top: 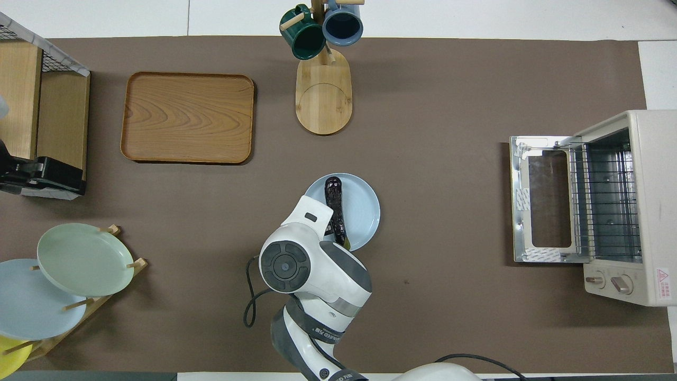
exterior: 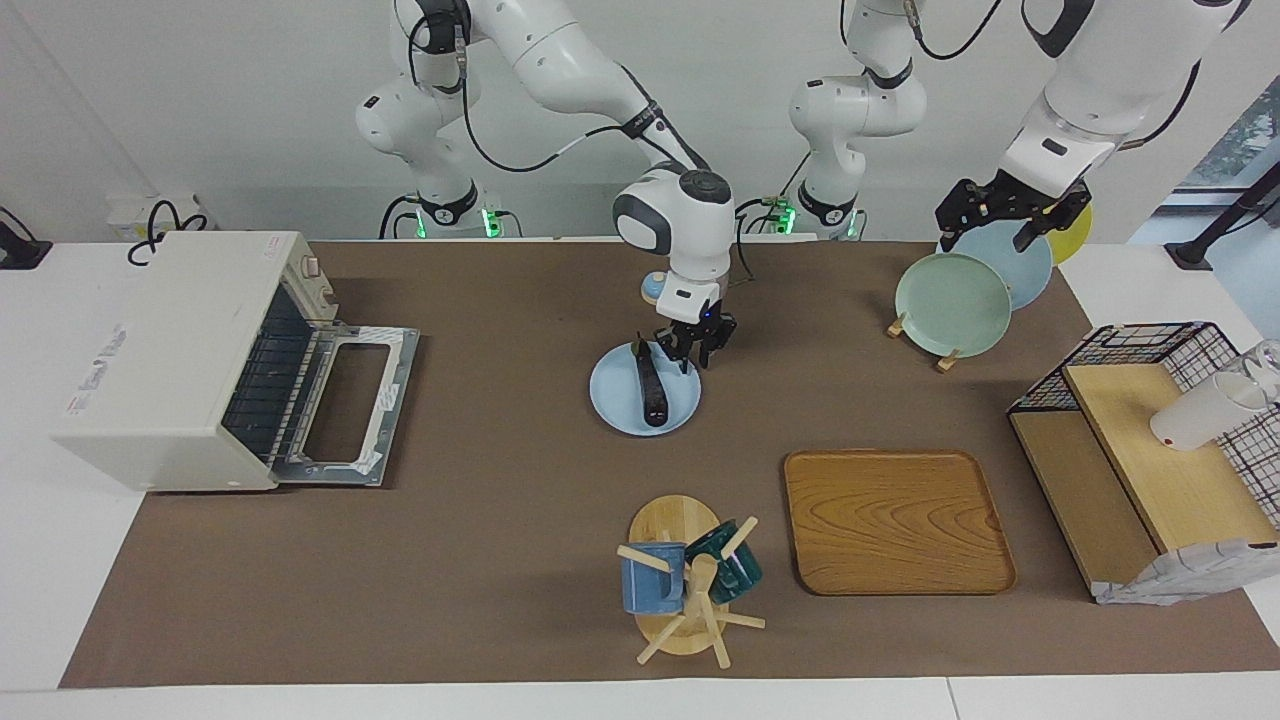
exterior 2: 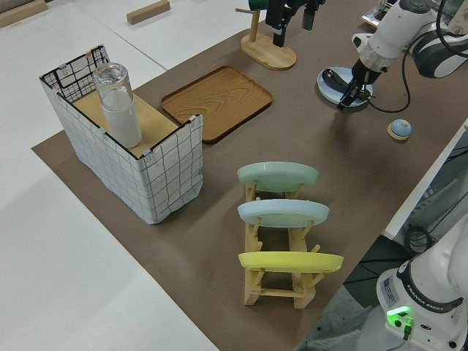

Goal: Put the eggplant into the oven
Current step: 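Grasp the eggplant on the blue plate with the right gripper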

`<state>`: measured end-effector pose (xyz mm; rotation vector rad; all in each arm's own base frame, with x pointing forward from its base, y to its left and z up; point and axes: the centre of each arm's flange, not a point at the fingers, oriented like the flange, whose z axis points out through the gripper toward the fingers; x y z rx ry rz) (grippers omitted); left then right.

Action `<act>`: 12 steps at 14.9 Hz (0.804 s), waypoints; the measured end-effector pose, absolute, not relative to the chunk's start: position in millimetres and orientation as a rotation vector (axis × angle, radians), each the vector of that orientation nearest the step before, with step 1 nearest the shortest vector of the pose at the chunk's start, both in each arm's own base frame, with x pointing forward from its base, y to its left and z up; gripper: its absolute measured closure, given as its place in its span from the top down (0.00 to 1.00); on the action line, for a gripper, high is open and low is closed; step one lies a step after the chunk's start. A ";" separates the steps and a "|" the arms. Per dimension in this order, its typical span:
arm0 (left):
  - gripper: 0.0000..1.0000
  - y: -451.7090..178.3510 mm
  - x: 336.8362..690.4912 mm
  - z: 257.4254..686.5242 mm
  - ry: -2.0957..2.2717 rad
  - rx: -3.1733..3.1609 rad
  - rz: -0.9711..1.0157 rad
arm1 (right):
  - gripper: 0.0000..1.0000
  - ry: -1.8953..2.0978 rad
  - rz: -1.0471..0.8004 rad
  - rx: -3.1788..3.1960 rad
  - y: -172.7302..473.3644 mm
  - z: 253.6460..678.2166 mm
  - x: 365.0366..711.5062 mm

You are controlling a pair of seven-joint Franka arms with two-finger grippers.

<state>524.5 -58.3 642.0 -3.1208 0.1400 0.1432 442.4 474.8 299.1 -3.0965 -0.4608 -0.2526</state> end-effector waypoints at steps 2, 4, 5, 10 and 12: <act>1.00 -59.9 525.9 644.8 0.133 -3.130 0.119 | 0.33 -0.468 -0.250 -3.098 474.2 298.0 441.9; 1.00 -60.5 527.1 644.4 0.130 -3.131 0.112 | 0.29 -0.469 -0.245 -3.100 473.2 296.4 441.0; 1.00 -60.6 527.6 643.9 0.129 -3.132 0.111 | 0.29 -0.469 -0.244 -3.101 472.9 296.2 440.7; 1.00 -62.8 529.1 642.1 0.134 -3.132 0.111 | 0.03 -0.600 -0.257 -3.081 471.4 303.0 441.7; 1.00 -63.1 529.0 641.9 0.135 -3.132 0.113 | 0.03 -0.621 -0.249 -3.083 470.9 308.3 440.8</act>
